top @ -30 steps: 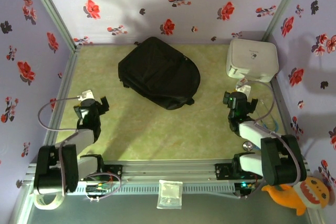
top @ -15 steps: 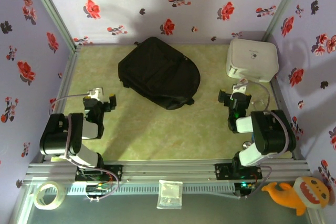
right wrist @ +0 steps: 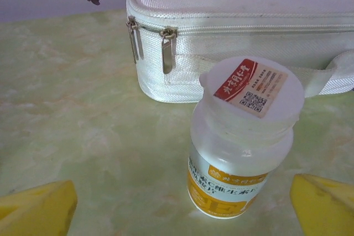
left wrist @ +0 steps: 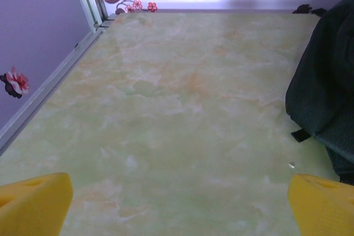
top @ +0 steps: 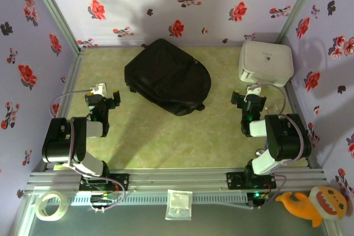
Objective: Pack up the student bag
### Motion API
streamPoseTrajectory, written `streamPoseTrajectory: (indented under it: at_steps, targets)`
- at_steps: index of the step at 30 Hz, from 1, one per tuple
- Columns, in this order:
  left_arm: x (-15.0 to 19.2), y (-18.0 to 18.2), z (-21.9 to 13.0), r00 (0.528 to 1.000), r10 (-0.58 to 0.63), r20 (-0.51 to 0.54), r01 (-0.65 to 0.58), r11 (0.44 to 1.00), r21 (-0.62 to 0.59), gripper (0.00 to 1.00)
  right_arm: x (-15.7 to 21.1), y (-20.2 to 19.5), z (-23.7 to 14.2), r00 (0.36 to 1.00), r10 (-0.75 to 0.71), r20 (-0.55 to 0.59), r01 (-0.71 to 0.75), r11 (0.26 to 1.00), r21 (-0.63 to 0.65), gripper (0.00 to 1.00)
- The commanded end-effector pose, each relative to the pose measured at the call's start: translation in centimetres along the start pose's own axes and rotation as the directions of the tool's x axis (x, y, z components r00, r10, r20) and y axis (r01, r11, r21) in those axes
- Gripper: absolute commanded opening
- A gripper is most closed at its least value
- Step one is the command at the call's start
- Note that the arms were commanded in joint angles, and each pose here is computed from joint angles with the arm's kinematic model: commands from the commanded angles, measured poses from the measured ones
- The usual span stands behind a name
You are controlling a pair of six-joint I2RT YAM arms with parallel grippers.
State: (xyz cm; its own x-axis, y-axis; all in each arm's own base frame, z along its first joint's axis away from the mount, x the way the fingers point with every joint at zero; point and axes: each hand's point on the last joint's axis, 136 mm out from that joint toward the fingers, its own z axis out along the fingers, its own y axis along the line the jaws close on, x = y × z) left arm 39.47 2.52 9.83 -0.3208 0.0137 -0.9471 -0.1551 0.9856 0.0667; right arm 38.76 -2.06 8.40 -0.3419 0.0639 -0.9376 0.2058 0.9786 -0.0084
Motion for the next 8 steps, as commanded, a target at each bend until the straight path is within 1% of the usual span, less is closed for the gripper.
streamPoseTrajectory:
  at_steps: [1, 2, 8]
  targets:
    - [0.05, 0.03, 0.23, 1.000, 0.003, -0.010, -0.004, 1.000, -0.013, 1.00, -0.52, -0.04, 0.33, 1.000, 0.022, 0.003, -0.022, 1.000, -0.002, 0.99]
    - [0.19, 0.06, 0.35, 1.000, -0.003, -0.023, 0.003, 1.000, 0.000, 1.00, -0.58, -0.06, 0.37, 1.000, 0.025, 0.003, -0.025, 1.000, -0.005, 0.99]
    - [0.14, 0.01, 0.28, 1.000, -0.004, -0.017, 0.004, 1.000, 0.006, 1.00, -0.64, -0.27, 0.44, 0.999, 0.039, 0.001, -0.039, 0.999, -0.007, 0.99]
